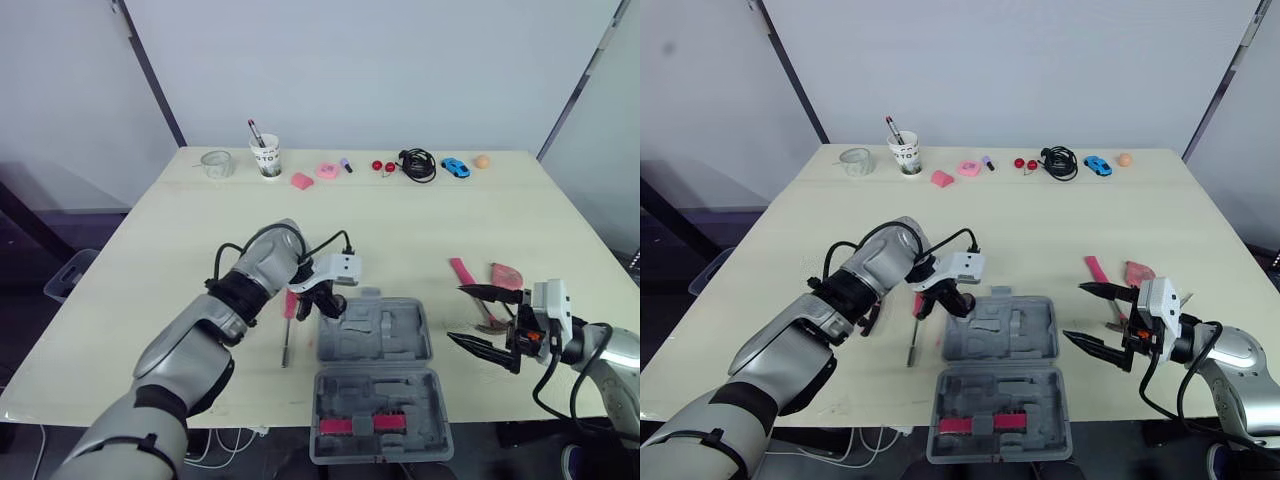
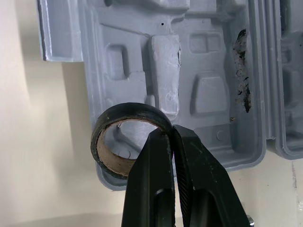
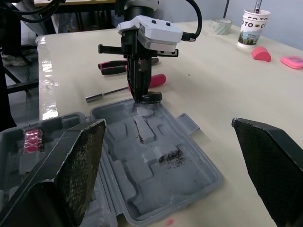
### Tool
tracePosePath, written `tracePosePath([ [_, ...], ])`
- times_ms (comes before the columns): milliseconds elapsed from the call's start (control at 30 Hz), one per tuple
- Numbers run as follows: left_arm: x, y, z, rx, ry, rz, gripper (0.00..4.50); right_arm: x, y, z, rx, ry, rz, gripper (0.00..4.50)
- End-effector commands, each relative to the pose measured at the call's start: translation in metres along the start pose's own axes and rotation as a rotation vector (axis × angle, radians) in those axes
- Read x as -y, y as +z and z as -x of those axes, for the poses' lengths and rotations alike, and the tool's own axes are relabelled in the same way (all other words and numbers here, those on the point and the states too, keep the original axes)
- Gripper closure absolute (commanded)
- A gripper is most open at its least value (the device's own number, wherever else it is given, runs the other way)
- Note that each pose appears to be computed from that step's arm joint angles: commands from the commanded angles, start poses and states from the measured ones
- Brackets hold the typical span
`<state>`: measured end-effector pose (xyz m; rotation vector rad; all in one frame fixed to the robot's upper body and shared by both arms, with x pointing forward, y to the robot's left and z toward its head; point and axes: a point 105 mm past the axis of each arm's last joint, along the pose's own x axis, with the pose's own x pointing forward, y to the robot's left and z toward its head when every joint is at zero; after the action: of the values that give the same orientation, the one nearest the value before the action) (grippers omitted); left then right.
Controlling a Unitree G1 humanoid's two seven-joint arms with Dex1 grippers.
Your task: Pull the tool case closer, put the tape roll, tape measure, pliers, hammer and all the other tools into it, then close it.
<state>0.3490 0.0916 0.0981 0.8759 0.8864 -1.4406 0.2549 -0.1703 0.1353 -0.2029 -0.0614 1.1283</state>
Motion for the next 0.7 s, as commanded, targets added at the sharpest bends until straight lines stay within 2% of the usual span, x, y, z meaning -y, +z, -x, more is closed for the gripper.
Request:
tracePosePath([
  [33, 0.001, 0.005, 0.002, 0.038, -0.033, 0.0, 4.45, 0.001, 0.013, 0.004, 0.019, -0.004, 0.048, 0.0],
  [700, -0.009, -0.008, -0.01, 0.018, -0.024, 0.04, 4.45, 0.002, 0.009, 0.009, 0.005, -0.016, 0.047, 0.0],
])
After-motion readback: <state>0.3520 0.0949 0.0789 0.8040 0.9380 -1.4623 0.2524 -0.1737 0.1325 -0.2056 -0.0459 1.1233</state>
